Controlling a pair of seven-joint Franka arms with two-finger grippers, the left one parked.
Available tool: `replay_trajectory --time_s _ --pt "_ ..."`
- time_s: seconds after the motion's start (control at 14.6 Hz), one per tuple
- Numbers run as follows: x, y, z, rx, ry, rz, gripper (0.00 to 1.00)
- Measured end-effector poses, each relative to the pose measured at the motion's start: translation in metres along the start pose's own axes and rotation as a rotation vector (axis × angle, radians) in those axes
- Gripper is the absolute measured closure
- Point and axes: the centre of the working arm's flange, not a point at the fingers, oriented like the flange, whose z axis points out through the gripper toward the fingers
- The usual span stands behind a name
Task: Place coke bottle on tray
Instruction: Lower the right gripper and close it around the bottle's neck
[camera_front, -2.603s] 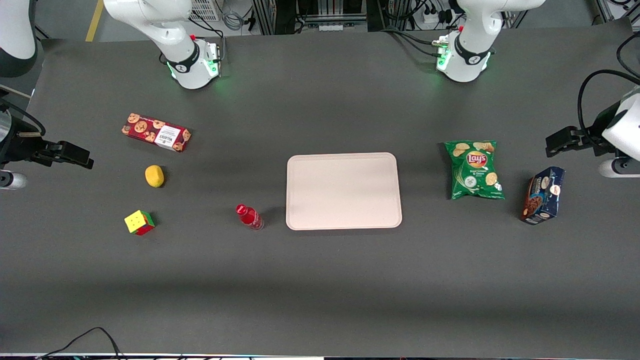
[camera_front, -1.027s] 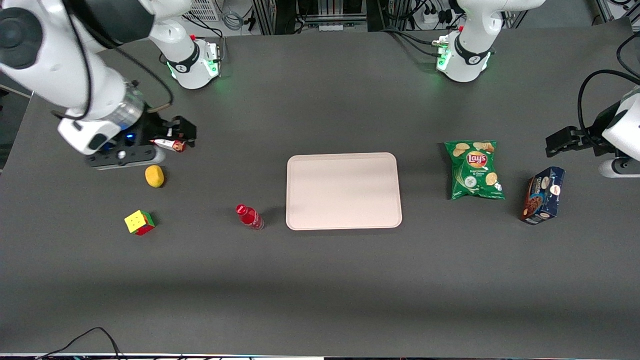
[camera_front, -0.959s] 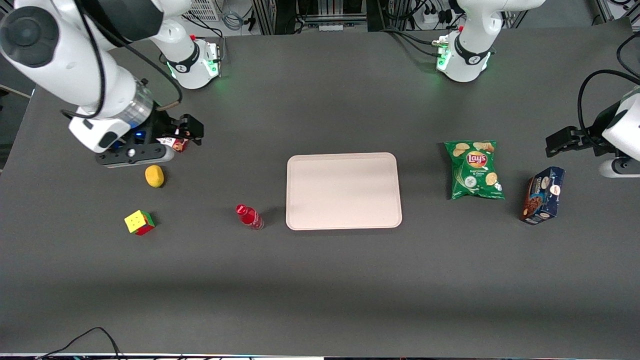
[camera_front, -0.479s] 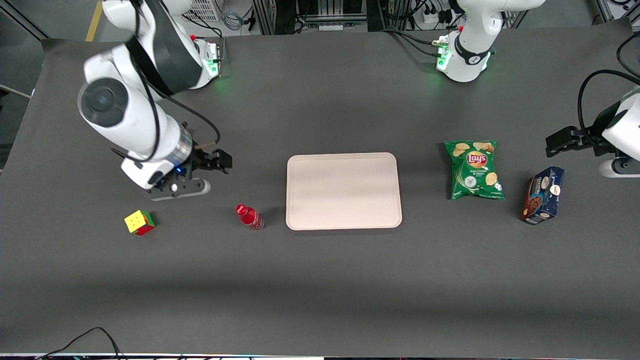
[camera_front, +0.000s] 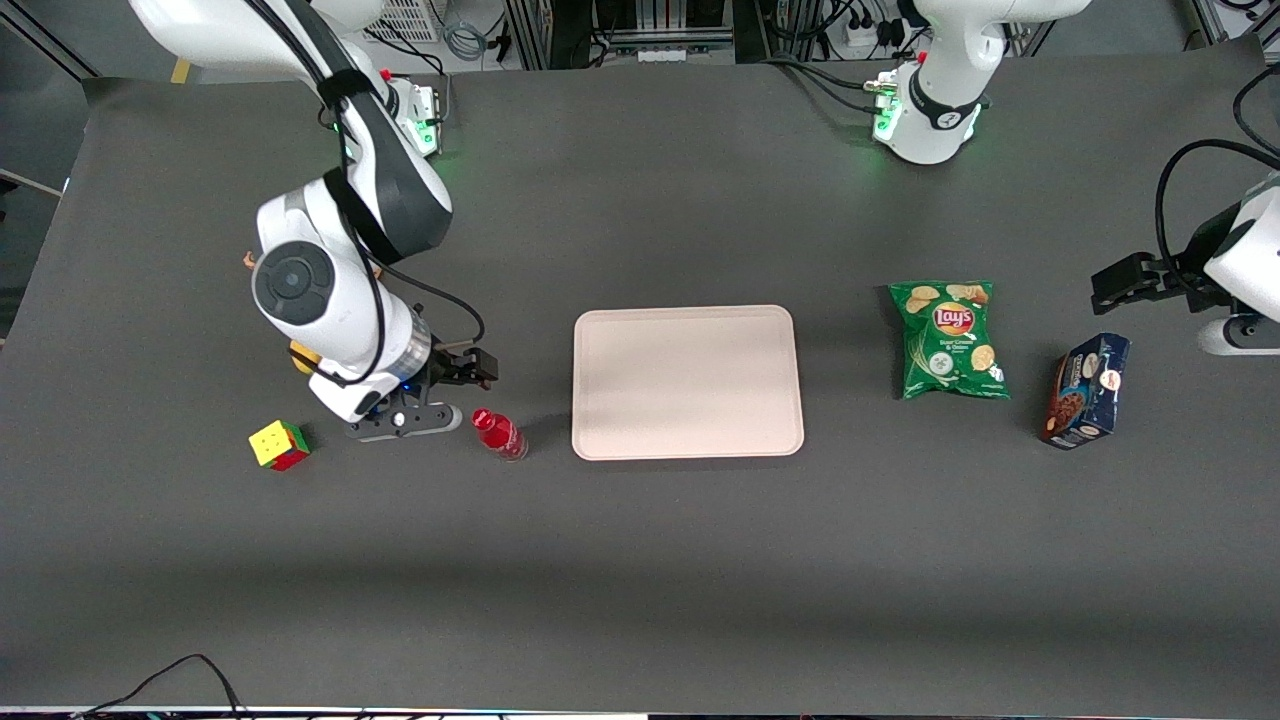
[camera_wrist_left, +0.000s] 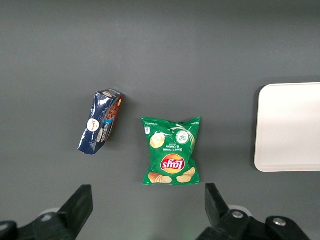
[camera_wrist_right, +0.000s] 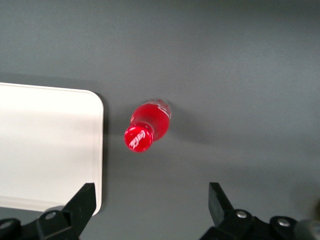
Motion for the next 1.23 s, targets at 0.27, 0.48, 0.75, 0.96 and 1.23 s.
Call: replay_trajectory --time_s 0.27,0.48,0.75,0.96,1.23 --pt "0.003 -0.007 0.030 -0.020 -0.021 -0.021 0.00" --pt "0.003 -0.009 0.038 -0.040 -0.023 -0.036 0.00" --pt "0.008 -0.013 0.042 -0.052 0.005 -0.056 0.00" --pt "0.014 -0.016 0.054 -0.045 0.024 -0.060 0.00" --pt "0.018 -0.016 0.072 -0.040 0.030 -0.060 0.00"
